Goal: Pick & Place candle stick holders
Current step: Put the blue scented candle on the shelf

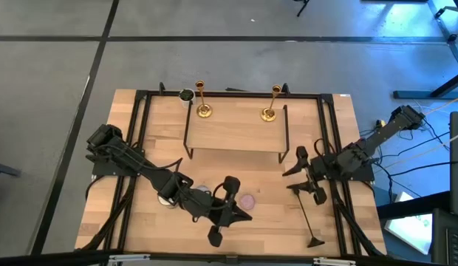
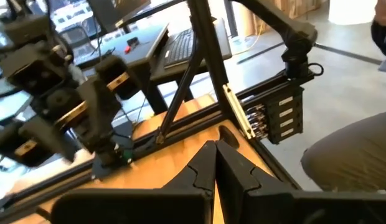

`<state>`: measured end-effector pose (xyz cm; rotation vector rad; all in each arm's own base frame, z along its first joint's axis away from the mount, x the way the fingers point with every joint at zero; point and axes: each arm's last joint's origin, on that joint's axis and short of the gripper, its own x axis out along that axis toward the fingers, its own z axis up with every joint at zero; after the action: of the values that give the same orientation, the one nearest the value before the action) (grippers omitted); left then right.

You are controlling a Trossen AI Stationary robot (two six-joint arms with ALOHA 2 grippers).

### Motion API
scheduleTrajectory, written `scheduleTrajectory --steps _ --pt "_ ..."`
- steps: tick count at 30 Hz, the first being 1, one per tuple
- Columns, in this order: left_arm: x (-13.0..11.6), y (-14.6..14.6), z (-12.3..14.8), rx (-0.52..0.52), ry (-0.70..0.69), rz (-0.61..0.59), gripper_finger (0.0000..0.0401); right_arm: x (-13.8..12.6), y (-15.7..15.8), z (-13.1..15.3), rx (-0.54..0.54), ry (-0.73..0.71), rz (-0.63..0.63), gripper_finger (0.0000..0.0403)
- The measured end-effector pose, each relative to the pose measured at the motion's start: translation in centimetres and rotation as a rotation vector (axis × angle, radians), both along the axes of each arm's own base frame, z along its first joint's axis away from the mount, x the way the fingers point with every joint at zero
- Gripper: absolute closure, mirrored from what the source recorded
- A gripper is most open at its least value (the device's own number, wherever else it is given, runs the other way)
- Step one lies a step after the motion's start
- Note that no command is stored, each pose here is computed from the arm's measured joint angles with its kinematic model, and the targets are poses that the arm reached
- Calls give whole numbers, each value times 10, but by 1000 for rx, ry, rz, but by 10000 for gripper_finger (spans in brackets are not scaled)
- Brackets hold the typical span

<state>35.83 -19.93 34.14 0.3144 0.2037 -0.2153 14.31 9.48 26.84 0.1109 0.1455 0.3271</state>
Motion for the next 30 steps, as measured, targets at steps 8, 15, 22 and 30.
scheduleTrajectory --steps 8,15,22,30 --pt "-5 -8 1 -38 -4 -15 400 -3 -4 5 -127 -91 325 207" --pt "-12 -20 3 -23 -29 18 400 -2 -26 -3 -125 33 225 207" --pt "-20 -30 4 14 -55 91 396 2 -36 -8 -87 33 146 206" --pt "-22 -30 -1 9 -65 178 399 4 -39 -8 -86 34 128 206"
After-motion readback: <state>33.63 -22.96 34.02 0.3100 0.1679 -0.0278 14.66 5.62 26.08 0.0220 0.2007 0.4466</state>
